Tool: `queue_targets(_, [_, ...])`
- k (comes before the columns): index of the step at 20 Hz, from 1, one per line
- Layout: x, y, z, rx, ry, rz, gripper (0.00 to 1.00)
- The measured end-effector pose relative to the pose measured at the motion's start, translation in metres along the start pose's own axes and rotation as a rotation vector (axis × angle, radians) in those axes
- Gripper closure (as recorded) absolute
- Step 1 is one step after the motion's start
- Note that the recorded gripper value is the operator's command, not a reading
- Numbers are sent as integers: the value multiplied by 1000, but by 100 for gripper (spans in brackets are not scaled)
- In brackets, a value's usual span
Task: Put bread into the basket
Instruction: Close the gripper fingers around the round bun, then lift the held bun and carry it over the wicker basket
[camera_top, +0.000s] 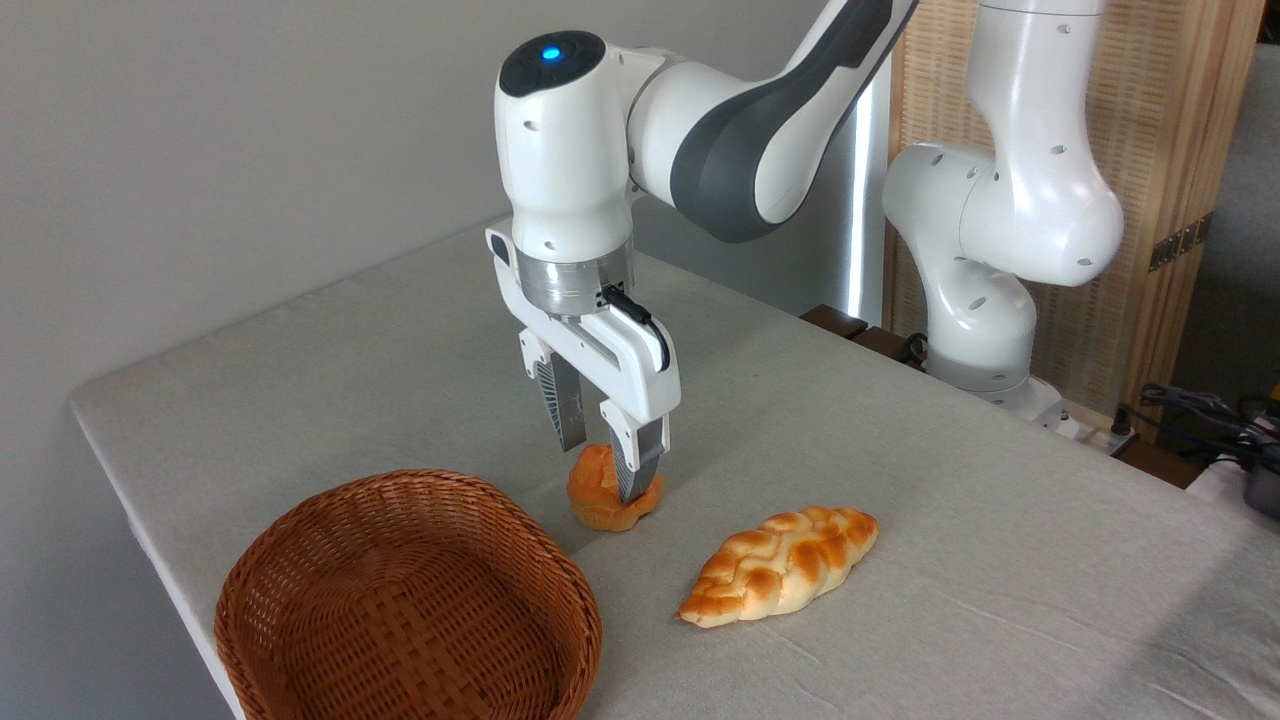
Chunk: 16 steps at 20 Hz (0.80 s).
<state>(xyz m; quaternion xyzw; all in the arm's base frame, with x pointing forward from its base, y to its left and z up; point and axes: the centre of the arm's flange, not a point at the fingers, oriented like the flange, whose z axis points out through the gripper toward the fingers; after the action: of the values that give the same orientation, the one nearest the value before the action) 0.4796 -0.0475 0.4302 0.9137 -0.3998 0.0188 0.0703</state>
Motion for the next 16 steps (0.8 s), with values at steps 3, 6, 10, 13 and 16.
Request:
queue_targets(3, [-2,1,4,-4,-5,26,91])
queue_targets(6, [-3,2,8,-10,-10,52,91])
queue_targets(10, [-3,3,9,-12,-13,61,97])
queue_targets(13, [-3,4,10,-12,-13,62,99])
queue_targets(16, [1,3,2,-1,-2,66,95])
